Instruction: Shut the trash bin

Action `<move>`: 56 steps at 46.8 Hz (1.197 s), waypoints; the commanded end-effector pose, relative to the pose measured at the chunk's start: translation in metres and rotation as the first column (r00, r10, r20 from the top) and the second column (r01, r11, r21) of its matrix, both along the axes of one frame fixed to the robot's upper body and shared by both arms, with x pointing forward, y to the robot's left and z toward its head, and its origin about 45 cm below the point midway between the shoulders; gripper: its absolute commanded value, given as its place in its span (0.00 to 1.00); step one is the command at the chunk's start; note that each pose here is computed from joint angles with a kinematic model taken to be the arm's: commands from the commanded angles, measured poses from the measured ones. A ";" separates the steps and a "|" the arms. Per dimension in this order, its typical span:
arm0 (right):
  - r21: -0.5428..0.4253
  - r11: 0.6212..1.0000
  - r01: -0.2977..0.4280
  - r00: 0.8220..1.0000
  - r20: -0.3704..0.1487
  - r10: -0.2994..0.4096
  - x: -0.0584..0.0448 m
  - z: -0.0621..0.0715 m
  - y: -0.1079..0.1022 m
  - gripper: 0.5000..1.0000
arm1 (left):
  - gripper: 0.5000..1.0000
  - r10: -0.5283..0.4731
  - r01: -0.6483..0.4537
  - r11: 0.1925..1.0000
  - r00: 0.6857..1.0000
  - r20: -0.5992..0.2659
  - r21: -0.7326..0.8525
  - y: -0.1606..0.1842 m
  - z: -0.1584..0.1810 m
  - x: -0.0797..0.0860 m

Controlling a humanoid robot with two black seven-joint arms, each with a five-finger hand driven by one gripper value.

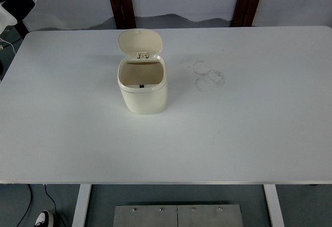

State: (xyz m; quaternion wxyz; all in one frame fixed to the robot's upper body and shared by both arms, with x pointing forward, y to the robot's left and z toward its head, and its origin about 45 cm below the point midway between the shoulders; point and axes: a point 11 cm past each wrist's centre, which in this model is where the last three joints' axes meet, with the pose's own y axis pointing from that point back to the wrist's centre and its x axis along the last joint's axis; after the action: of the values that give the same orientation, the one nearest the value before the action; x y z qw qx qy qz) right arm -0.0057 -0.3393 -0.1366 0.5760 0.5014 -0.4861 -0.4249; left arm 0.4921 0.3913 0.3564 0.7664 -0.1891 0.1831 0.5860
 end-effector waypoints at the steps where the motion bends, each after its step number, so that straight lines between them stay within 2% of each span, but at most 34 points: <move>1: 0.000 1.000 0.000 1.000 0.000 0.000 0.000 0.000 0.000 0.99 | 1.00 0.001 -0.001 1.000 1.000 -0.001 0.000 0.000 0.000 0.000; 56: 0.000 1.000 0.000 1.000 0.000 0.000 0.000 0.000 0.000 0.99 | 1.00 0.003 -0.003 1.000 1.000 -0.005 -0.006 -0.001 -0.002 0.000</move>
State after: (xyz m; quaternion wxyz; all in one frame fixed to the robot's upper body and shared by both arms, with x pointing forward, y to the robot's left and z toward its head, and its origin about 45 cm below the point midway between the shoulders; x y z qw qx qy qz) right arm -0.0057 -0.3393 -0.1366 0.5760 0.5015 -0.4861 -0.4249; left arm 0.4925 0.3903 0.3548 0.7644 -0.1903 0.1864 0.5872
